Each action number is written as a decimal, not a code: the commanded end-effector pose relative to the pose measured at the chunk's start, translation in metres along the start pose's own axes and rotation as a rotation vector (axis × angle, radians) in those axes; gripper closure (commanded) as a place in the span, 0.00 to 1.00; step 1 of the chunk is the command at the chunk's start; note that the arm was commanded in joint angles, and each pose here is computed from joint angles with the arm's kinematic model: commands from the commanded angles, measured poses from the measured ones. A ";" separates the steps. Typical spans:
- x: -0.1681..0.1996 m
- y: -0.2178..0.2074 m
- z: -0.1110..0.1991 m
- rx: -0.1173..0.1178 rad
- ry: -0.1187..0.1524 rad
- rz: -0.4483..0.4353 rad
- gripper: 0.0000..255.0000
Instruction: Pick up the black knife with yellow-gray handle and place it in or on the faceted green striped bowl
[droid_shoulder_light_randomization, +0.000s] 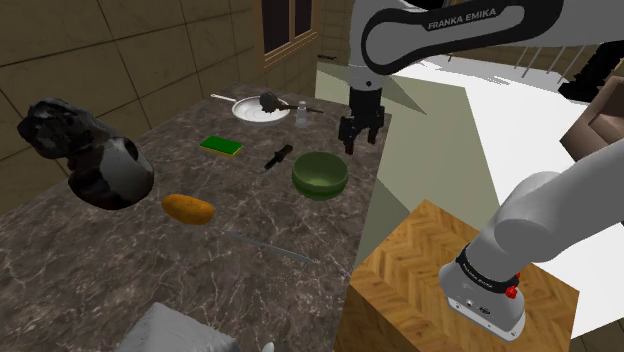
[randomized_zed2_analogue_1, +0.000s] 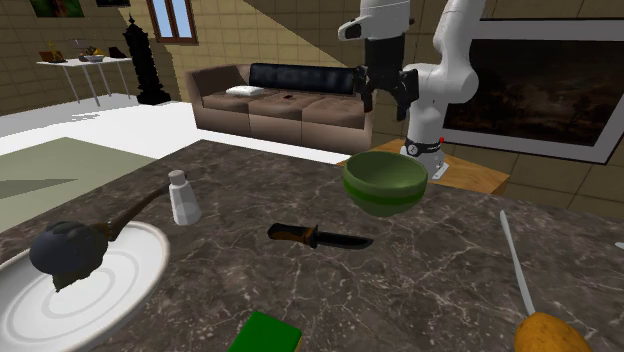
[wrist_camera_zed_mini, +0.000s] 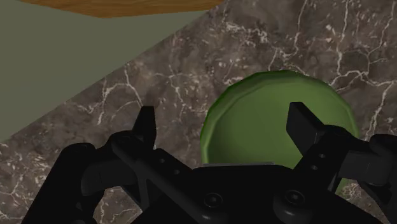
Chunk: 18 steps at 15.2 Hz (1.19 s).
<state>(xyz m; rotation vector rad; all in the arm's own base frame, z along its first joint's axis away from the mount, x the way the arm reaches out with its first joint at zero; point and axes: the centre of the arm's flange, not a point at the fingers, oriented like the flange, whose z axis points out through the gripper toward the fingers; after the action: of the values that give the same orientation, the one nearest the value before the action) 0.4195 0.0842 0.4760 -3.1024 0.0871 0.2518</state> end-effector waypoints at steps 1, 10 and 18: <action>0.024 -0.010 0.009 0.008 0.003 0.038 0.00; 0.128 -0.047 0.039 0.040 0.016 0.199 0.00; 0.226 -0.066 0.064 0.069 0.027 0.342 0.00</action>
<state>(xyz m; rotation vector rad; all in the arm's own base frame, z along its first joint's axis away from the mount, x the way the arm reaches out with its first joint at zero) 0.6257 0.1397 0.3831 -3.0127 0.5854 0.2104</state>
